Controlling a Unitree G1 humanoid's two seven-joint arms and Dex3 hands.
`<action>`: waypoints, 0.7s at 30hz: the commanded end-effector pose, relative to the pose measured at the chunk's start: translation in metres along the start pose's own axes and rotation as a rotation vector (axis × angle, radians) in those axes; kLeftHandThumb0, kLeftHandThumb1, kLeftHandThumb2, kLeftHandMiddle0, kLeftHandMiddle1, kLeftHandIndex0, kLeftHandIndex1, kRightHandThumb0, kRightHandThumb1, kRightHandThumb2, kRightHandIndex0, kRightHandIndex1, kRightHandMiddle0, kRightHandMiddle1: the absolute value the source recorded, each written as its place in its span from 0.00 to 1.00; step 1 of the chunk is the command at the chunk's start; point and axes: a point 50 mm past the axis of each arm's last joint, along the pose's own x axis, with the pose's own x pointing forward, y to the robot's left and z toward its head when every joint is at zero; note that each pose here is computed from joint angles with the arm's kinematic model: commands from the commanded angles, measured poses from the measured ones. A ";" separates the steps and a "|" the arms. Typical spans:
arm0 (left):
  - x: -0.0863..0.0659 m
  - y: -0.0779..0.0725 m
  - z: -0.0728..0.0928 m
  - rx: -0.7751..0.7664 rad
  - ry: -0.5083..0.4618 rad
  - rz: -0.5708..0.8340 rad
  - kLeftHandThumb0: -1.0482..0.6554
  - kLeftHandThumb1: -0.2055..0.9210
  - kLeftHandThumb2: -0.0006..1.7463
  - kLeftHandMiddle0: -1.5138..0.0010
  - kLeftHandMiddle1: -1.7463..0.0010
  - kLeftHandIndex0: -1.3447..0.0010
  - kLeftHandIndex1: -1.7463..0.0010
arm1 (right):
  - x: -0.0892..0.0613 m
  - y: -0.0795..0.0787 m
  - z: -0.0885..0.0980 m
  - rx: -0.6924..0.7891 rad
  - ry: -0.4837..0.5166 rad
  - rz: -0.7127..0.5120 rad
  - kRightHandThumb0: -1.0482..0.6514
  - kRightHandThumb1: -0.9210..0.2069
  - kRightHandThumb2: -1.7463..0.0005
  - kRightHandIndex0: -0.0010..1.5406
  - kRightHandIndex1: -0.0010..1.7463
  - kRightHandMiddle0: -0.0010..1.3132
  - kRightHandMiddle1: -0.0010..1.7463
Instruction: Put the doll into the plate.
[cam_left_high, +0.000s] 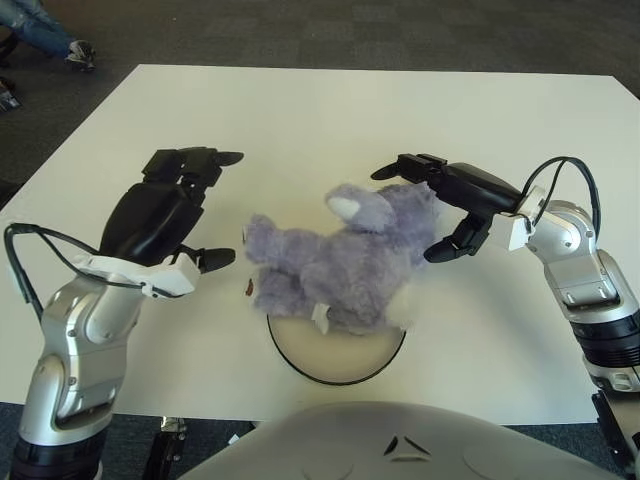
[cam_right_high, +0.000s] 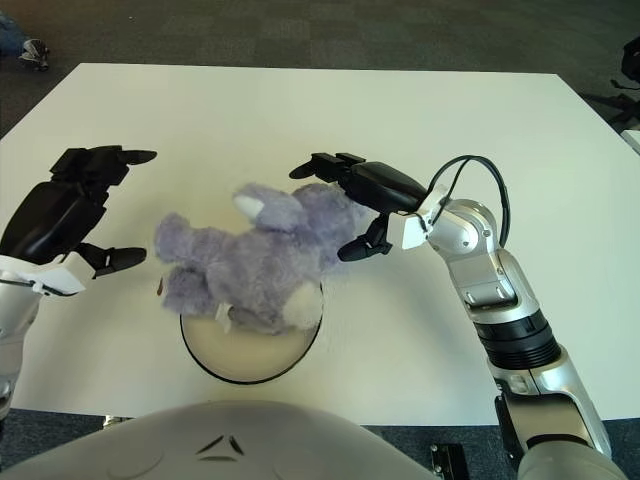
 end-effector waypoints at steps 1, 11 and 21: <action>-0.002 0.014 0.003 0.010 -0.006 -0.002 0.36 0.35 0.63 1.00 0.74 1.00 0.56 | -0.001 -0.006 0.000 -0.032 0.008 -0.019 0.36 0.66 0.36 0.03 0.33 0.00 0.46; -0.006 0.018 0.006 -0.062 -0.056 -0.018 0.12 0.71 0.41 1.00 0.73 1.00 0.64 | -0.001 -0.007 0.000 -0.037 0.008 -0.011 0.35 0.65 0.36 0.03 0.33 0.00 0.47; -0.006 0.019 0.005 -0.108 -0.080 0.022 0.04 0.85 0.32 0.99 0.76 1.00 0.66 | -0.004 -0.009 -0.002 -0.055 0.040 -0.014 0.31 0.62 0.39 0.02 0.32 0.00 0.42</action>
